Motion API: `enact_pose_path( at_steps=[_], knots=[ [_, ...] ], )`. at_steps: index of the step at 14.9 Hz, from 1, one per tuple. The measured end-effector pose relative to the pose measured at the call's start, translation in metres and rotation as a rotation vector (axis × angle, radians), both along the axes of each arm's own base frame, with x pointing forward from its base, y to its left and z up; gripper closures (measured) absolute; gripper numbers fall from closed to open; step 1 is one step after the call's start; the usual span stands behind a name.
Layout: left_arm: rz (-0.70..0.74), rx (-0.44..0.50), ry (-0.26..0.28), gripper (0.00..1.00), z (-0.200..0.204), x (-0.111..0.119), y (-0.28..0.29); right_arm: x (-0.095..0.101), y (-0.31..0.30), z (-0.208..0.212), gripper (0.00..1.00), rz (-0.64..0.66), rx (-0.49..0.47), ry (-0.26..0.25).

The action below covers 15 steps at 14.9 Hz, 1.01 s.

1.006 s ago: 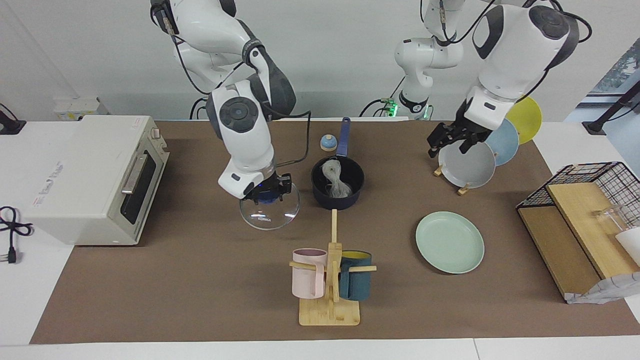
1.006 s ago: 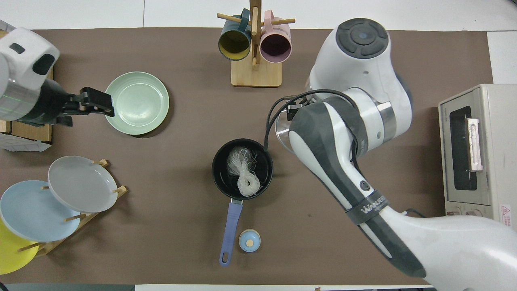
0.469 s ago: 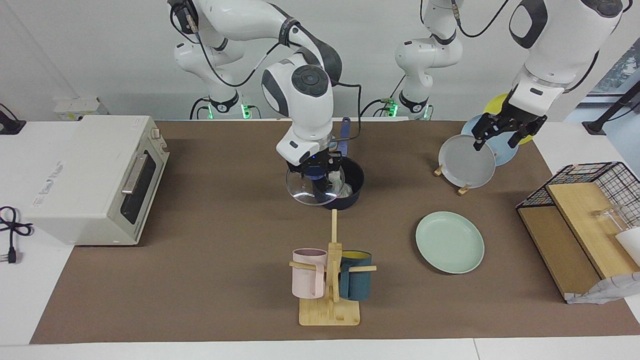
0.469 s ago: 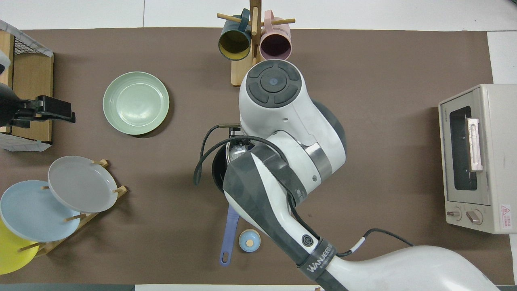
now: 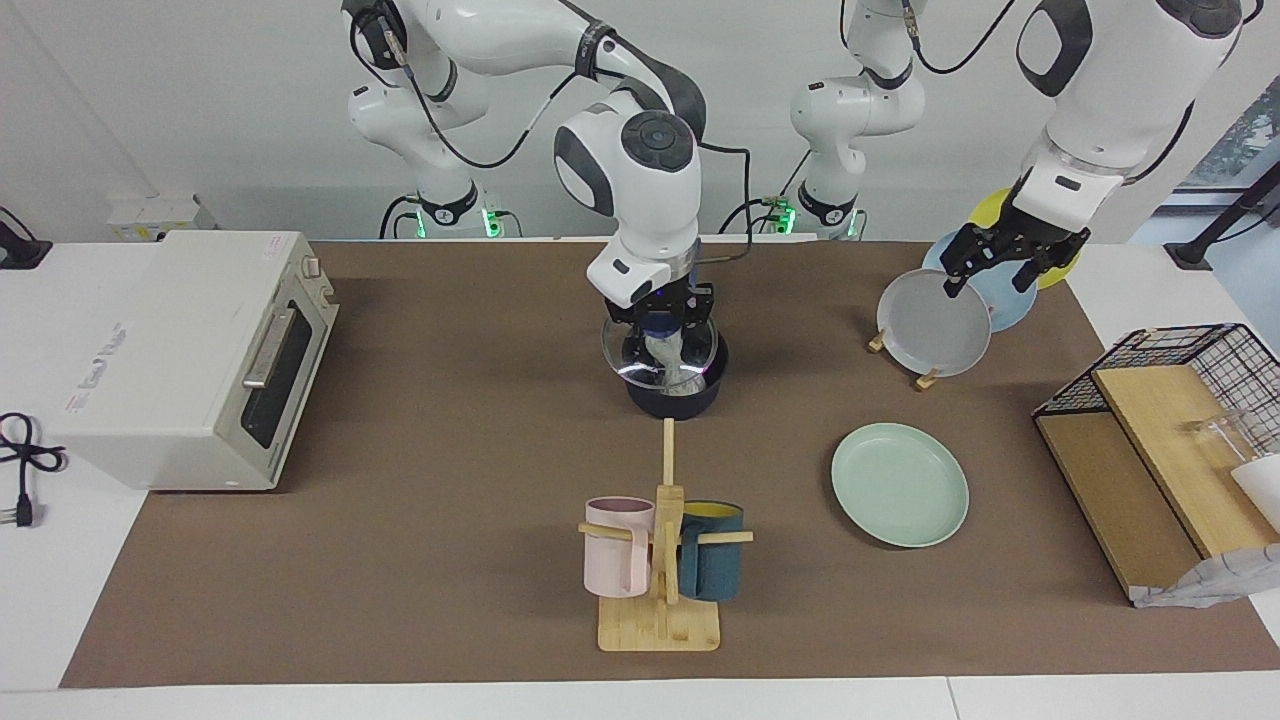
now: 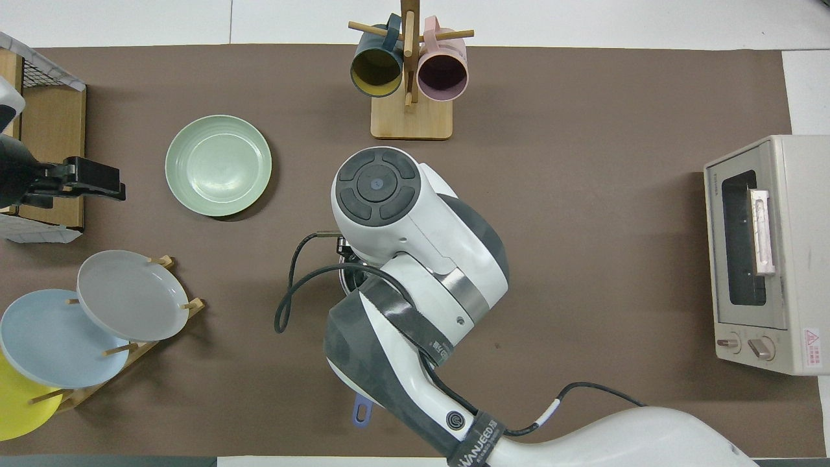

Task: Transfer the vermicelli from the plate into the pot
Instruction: 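Lower the glass lid onto the saucepan with the right gripper and release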

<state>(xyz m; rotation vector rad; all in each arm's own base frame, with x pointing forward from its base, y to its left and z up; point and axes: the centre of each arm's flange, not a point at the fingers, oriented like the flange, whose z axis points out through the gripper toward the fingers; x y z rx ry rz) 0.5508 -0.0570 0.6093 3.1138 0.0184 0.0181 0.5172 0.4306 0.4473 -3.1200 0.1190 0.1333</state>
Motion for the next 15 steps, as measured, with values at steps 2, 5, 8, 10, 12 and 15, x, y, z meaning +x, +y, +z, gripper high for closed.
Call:
enact_pose_path(
  at_steps=[2,5,8,10,12,15],
  knots=[
    [-0.001,0.0,0.003,0.0,0.0,-0.001,0.0,-0.001,0.002,-0.013,0.33,-0.016,0.001,-0.004],
    [0.0,0.0,0.004,0.0,0.0,-0.001,0.0,-0.007,0.011,-0.025,0.33,-0.017,0.003,-0.025],
    [0.0,0.0,0.004,0.0,0.0,-0.001,0.0,-0.015,0.015,-0.042,0.33,-0.008,-0.004,-0.032],
    [-0.003,0.0,0.004,0.0,0.0,-0.001,-0.002,-0.017,0.015,-0.045,0.33,-0.001,-0.015,-0.038],
    [-0.006,0.0,0.004,0.0,0.0,-0.001,-0.003,-0.017,0.014,-0.046,0.33,0.001,-0.02,-0.039],
    [-0.006,-0.001,0.004,0.0,0.0,-0.001,-0.003,-0.017,0.014,-0.047,0.33,0.003,-0.021,-0.044]
  ],
)
